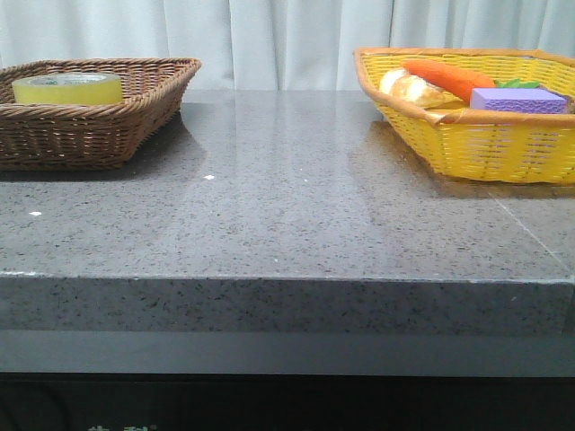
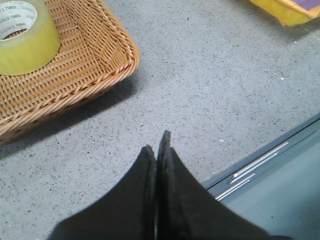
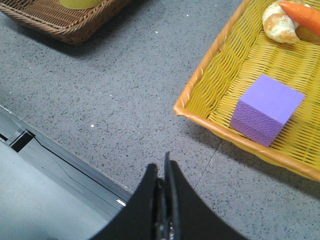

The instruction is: Transfer tape with both arms

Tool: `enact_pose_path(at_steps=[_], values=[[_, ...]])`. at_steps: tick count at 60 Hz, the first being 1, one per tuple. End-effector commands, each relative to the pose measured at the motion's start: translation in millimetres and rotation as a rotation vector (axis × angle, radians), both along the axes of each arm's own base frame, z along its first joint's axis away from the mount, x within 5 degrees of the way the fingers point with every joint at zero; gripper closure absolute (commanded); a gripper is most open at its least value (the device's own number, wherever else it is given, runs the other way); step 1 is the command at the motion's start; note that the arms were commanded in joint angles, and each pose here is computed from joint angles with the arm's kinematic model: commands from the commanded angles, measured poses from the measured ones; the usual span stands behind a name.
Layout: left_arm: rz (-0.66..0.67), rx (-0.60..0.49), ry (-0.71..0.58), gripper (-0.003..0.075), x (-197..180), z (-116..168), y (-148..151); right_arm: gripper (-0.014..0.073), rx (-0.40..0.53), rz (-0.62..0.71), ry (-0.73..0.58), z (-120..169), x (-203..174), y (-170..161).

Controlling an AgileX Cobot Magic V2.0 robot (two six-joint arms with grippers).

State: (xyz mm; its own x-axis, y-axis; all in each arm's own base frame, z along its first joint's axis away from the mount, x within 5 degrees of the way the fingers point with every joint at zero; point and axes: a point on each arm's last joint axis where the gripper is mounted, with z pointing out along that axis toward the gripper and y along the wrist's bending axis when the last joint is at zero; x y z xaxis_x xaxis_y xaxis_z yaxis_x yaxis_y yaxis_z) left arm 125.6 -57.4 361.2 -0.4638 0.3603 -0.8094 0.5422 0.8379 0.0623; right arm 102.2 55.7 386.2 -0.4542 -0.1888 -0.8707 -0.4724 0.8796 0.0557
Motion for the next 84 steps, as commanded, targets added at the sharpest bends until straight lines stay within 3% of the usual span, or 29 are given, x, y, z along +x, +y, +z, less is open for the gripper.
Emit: enact_pose_path(at_steps=[1,5,13,22,31,48,61,67,84], values=[[0.015,-0.009,-0.114,0.0741,3.4,14.0,0.8,0.0662,0.039,-0.007,-0.086,14.1,0.8,-0.6],[0.044,0.022,-0.160,0.0741,4.0,16.7,5.1,0.0662,0.039,-0.007,-0.086,14.1,0.8,-0.6],[0.163,-0.076,-0.193,0.0741,-4.3,24.4,13.6,0.0662,0.039,-0.007,-0.086,14.1,0.8,-0.6],[0.213,-0.106,-0.288,0.0741,-15.1,15.5,22.1,0.0662,0.039,-0.007,-0.086,14.1,0.8,-0.6],[0.241,-0.178,-0.435,0.0741,-26.2,-13.4,28.6,0.0662,0.039,-0.007,-0.086,14.1,0.8,-0.6],[0.395,-0.259,-0.505,0.0741,-55.3,-86.2,46.5,0.0662,0.039,-0.007,-0.086,14.1,0.8,-0.6],[0.476,-0.314,-0.652,0.0741,-68.5,-133.9,53.7,0.0662,0.039,-0.007,-0.086,14.1,0.8,-0.6],[0.486,-0.354,-0.728,0.0741,-71.6,-145.4,55.1,0.0662,0.039,-0.007,-0.086,14.1,0.8,-0.6],[0.484,-0.350,-0.726,0.0741,-71.9,-144.7,55.0,0.0662,0.037,-0.007,-0.084,13.9,0.7,-0.6]])
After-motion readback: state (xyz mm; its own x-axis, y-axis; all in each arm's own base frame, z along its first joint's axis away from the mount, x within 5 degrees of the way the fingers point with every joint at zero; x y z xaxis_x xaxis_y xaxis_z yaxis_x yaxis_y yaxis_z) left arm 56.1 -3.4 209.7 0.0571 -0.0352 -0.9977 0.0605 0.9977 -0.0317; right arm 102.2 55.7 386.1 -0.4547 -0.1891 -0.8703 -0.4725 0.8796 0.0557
